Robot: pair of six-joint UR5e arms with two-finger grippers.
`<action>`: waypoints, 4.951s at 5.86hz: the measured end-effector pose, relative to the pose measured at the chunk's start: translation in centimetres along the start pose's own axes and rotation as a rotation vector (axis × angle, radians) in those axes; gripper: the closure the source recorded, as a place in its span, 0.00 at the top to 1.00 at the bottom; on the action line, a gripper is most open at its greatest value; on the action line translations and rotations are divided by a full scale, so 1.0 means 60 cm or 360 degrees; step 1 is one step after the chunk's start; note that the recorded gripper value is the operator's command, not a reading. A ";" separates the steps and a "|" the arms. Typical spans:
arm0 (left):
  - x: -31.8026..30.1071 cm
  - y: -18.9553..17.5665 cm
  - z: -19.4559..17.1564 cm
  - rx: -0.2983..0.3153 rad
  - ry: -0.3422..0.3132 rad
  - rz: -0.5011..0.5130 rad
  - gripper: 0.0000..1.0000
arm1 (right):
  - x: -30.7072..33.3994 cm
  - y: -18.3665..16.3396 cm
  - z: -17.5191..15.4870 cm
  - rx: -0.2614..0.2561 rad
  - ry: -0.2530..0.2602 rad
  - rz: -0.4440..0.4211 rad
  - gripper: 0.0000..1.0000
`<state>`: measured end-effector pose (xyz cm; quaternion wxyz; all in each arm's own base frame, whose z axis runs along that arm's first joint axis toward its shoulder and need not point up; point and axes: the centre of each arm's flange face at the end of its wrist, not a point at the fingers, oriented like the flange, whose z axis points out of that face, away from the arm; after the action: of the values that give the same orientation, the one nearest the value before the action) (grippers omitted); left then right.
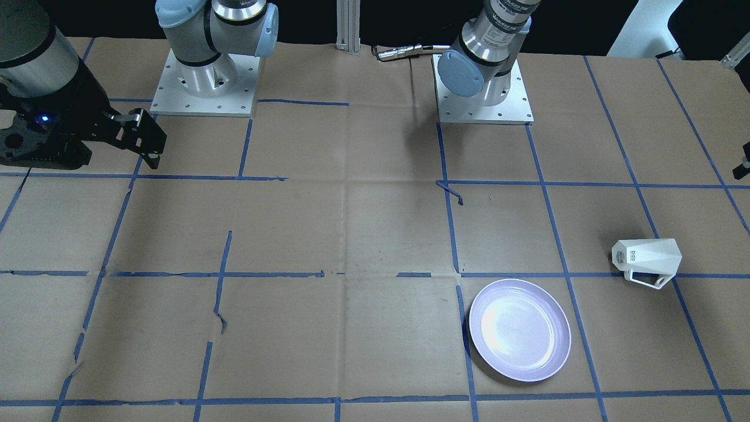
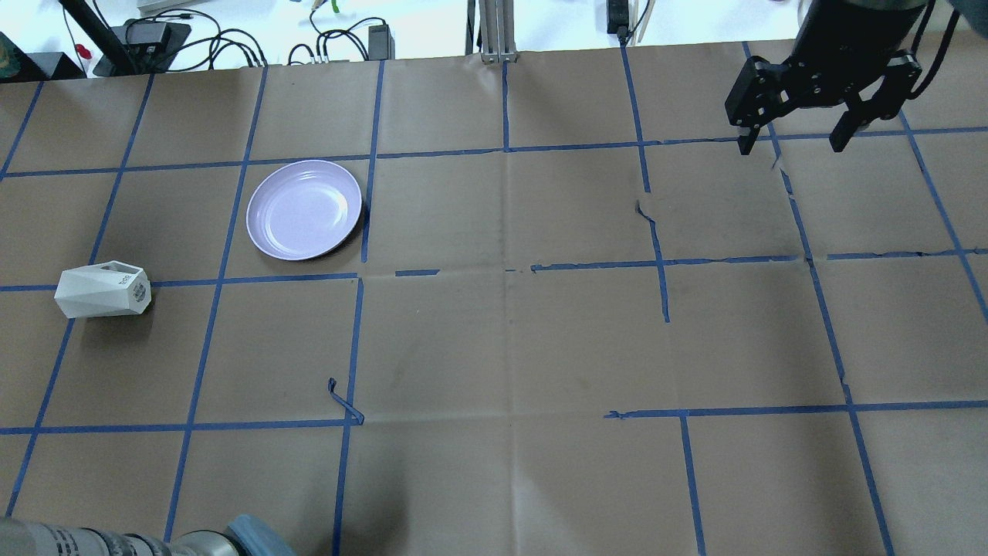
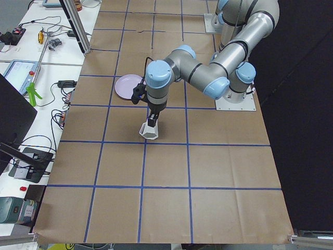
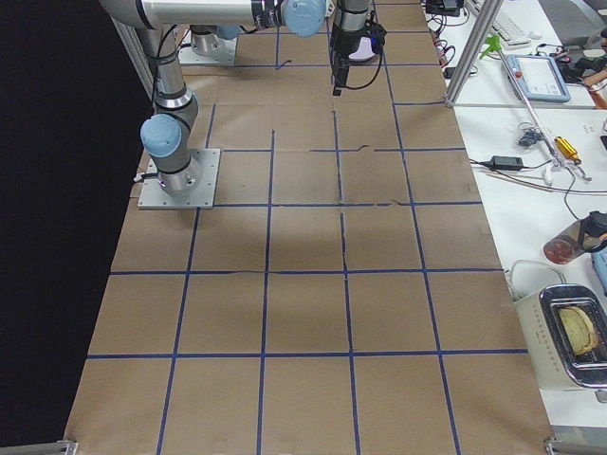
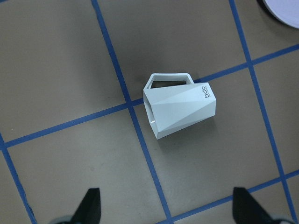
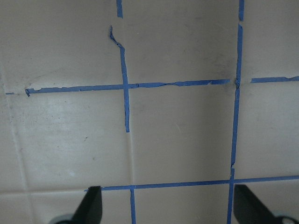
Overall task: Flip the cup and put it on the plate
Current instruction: 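Lower the left gripper and grasp the white cup lying on its side, then lift the cup with the left gripper and rotate it upright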
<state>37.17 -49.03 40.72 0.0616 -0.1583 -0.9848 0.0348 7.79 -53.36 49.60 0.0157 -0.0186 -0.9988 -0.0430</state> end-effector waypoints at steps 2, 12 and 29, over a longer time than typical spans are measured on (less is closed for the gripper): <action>-0.084 -0.009 0.107 0.0122 0.0312 -0.0041 0.99 | 0.000 0.000 0.000 0.0001 0.0000 0.0000 1.00; -0.147 0.045 0.413 0.0388 0.1445 -0.0611 0.99 | 0.000 0.000 0.000 0.0001 0.0000 0.0000 1.00; -0.105 0.060 0.268 0.0560 0.1397 -0.0328 0.01 | 0.000 0.000 0.000 0.0002 0.0000 0.0000 1.00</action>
<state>42.06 -48.41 23.77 0.5003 -0.0469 -0.8556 0.1243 7.78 -53.37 49.61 0.0158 -0.0187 -0.9988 -0.0425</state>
